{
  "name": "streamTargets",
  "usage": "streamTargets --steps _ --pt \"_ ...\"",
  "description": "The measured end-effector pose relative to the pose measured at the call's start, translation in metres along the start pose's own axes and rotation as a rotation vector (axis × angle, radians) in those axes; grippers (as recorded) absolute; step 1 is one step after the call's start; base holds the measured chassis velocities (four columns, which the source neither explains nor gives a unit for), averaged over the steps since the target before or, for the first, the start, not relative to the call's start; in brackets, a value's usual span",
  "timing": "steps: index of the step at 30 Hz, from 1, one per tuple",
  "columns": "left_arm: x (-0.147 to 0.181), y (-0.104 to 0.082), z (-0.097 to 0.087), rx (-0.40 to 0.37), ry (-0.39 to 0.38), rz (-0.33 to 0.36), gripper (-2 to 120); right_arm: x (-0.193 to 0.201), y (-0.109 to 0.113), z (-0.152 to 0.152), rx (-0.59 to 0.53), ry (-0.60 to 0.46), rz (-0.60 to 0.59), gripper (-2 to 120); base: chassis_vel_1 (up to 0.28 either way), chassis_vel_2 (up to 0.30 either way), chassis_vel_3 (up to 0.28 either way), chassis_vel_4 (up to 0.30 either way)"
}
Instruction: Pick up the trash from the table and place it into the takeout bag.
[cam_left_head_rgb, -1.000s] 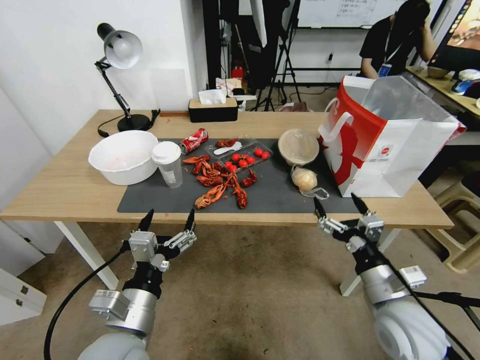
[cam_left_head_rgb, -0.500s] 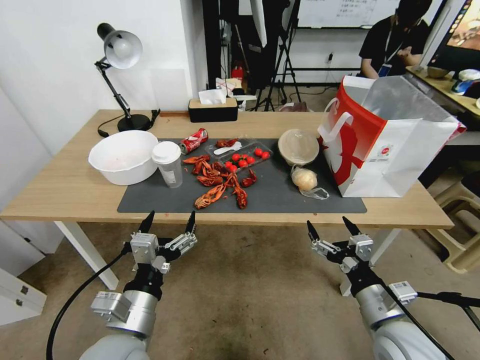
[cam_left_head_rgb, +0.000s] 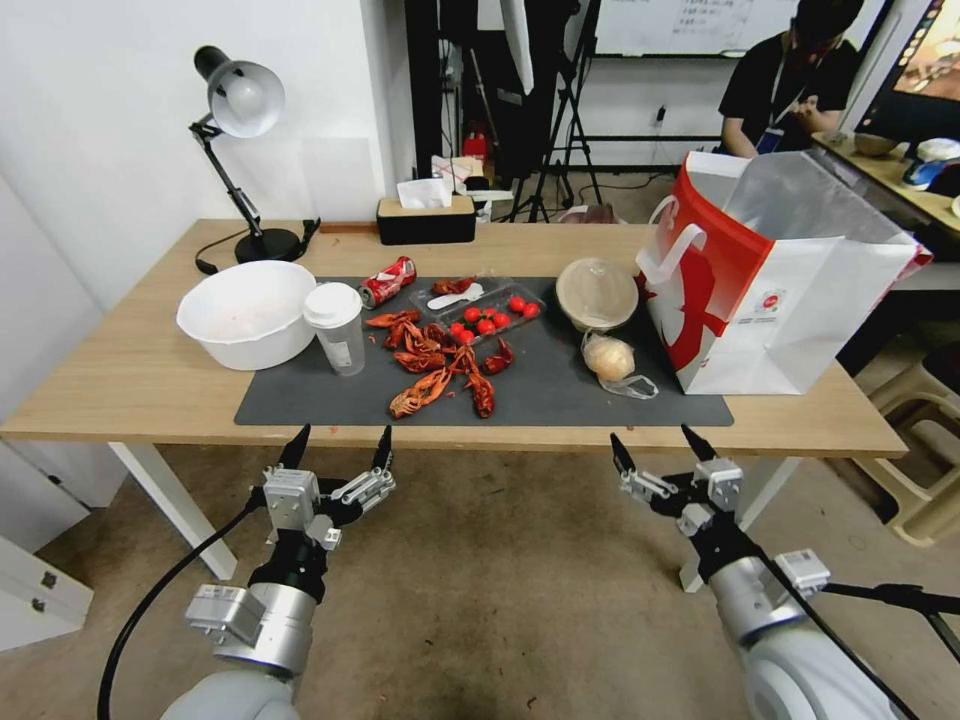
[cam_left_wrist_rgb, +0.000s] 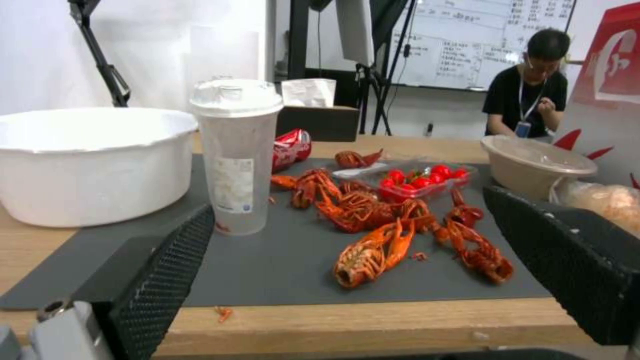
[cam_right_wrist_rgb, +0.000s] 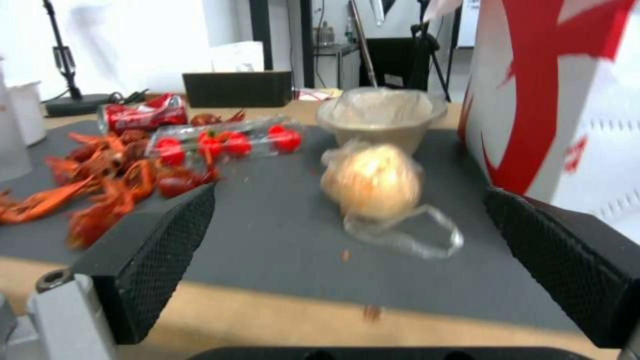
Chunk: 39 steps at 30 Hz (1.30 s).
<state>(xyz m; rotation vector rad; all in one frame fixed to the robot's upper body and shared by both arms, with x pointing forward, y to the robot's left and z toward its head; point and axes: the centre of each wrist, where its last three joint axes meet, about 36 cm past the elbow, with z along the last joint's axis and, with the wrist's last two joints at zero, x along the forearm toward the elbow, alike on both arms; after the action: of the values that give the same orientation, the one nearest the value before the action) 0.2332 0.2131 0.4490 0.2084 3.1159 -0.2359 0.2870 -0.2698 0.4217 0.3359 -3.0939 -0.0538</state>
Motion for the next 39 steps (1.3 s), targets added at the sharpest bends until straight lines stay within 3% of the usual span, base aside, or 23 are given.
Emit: streamTargets --steps 9,22,28,39 --pt "0.000 -0.001 0.001 -0.003 0.001 0.001 100 -0.054 -0.023 -0.027 0.035 -0.018 -0.023 100 0.000 0.000 0.000 0.000" --pt "0.001 -0.001 0.001 -0.003 -0.006 -0.008 100 -0.121 -0.033 -0.056 0.060 0.034 -0.038 100 0.000 0.000 0.000 0.000" --pt "0.002 -0.001 -0.002 -0.005 -0.013 -0.007 100 -0.146 -0.031 -0.050 0.026 0.142 -0.031 100 0.000 0.000 0.000 0.000" --pt "-0.001 0.001 0.004 -0.009 -0.002 -0.008 100 -0.165 -0.030 -0.039 0.042 0.207 0.009 100 0.000 0.000 0.000 0.000"
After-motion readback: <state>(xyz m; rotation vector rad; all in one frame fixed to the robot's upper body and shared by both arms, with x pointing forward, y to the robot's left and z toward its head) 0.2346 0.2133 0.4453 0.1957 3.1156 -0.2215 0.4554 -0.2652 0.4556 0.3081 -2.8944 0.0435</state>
